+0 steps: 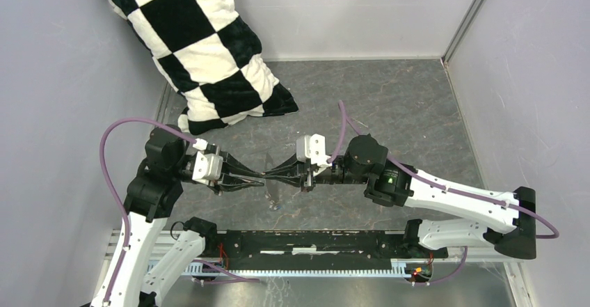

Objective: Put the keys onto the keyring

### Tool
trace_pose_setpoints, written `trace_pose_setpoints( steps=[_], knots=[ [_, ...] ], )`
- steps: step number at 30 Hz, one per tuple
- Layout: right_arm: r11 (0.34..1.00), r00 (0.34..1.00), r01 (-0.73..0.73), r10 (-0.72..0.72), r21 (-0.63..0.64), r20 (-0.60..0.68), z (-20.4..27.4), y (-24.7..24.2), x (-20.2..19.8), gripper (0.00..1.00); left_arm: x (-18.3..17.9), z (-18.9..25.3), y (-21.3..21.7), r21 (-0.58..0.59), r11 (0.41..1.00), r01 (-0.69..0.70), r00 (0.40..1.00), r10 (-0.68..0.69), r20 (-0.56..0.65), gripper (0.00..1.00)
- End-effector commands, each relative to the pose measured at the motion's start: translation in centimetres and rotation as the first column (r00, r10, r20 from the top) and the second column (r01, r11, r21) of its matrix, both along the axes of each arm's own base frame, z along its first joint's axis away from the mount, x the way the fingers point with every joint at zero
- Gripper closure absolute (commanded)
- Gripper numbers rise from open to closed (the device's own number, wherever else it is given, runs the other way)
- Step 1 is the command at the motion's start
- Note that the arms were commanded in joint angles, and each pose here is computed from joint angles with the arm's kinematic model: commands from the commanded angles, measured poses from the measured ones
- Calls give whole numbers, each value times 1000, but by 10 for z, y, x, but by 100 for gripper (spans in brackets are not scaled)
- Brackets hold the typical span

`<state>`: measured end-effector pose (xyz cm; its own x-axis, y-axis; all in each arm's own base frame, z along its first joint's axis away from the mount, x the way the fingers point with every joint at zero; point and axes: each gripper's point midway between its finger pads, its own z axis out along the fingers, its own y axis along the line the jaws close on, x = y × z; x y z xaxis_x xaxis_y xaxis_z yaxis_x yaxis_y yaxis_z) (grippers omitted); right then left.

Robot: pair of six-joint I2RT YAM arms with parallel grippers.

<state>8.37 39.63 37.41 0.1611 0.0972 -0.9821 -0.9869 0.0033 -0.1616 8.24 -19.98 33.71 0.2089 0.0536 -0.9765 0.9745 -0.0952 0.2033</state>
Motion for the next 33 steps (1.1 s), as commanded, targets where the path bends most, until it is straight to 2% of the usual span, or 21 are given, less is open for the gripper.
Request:
trace_pose_setpoints(
  steps=[1, 11, 19, 26, 29, 33],
  knots=[
    [998, 1000, -10, 10, 66, 12, 16, 0, -1, 100, -10, 10, 1, -12, 1000, 23, 999, -23, -23, 73],
    [998, 1000, -29, 29, 51, 3, 10, 1, -4, 100, -6, 10, 0, -9, 1000, 13, 1000, -13, -17, 74],
    [998, 1000, -27, 26, 48, 3, 8, 1, -4, 100, -8, 13, 1, -14, 1000, 20, 1000, -20, -5, 89],
    [999, 1000, -23, 23, 46, -1, 6, 2, -3, 100, -9, 15, 1, -17, 999, 27, 1000, -27, 0, 93],
    [999, 1000, -23, 23, 43, -1, 5, 3, -2, 100, -10, 15, 1, -18, 999, 27, 1000, -27, 4, 93],
    [999, 1000, -11, 12, 34, -3, 2, 3, 0, 99, -12, 15, 1, -19, 999, 28, 1000, -28, 6, 83]
  ],
)
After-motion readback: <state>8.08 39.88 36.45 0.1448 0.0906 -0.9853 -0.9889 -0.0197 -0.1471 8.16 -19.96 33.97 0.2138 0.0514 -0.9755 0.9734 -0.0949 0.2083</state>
